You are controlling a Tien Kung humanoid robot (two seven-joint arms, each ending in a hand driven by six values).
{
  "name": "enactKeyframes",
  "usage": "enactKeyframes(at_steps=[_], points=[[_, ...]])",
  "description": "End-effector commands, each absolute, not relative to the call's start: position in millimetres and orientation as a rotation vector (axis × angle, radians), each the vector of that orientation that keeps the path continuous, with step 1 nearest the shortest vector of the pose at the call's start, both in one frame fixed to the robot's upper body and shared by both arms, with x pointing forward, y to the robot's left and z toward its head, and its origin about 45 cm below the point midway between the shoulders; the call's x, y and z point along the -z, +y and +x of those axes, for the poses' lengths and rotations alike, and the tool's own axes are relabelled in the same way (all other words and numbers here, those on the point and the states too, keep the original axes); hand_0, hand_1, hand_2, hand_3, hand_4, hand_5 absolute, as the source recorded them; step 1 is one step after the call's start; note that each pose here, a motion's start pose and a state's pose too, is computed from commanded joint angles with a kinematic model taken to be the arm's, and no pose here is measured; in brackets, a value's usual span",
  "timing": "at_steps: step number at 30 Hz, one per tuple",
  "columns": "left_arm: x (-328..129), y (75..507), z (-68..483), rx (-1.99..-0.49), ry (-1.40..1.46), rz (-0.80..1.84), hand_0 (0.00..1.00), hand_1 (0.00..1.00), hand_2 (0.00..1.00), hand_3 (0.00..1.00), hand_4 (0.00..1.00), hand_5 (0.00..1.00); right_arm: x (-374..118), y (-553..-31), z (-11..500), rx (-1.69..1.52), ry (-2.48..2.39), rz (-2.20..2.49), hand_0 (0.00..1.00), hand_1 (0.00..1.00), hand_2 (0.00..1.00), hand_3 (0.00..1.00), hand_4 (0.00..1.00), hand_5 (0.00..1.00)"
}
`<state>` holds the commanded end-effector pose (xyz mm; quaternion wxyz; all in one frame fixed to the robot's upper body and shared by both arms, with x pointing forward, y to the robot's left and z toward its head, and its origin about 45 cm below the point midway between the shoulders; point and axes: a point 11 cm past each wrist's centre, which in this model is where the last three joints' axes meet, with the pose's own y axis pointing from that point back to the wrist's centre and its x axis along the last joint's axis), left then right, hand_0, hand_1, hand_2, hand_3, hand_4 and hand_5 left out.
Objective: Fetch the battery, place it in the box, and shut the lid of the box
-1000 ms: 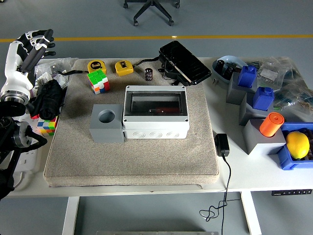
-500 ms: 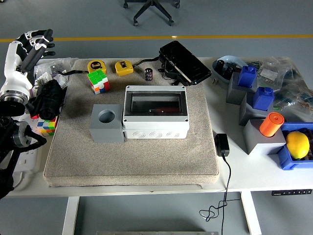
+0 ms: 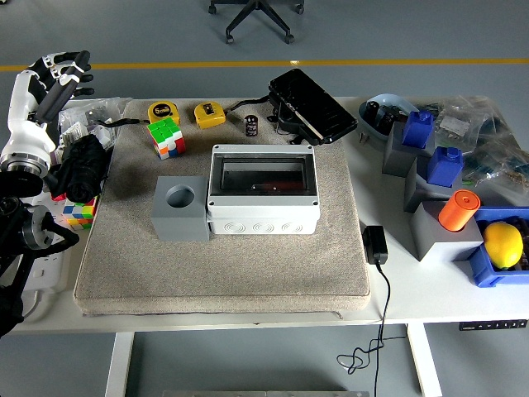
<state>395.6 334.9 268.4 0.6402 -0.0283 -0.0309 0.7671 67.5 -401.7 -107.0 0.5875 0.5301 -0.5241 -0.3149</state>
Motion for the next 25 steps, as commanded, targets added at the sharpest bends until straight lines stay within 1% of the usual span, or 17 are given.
enactKeyframes(at_steps=[25], points=[[-267.1, 333.9, 395.3, -1.742, -0.066, -0.058, 0.438, 0.537, 0.533, 0.564, 0.918, 0.455, 106.7, -402.3, 68.4, 0.727, -1.214, 1.237, 0.593, 0.605, 0.576, 0.561, 0.929, 0.447]])
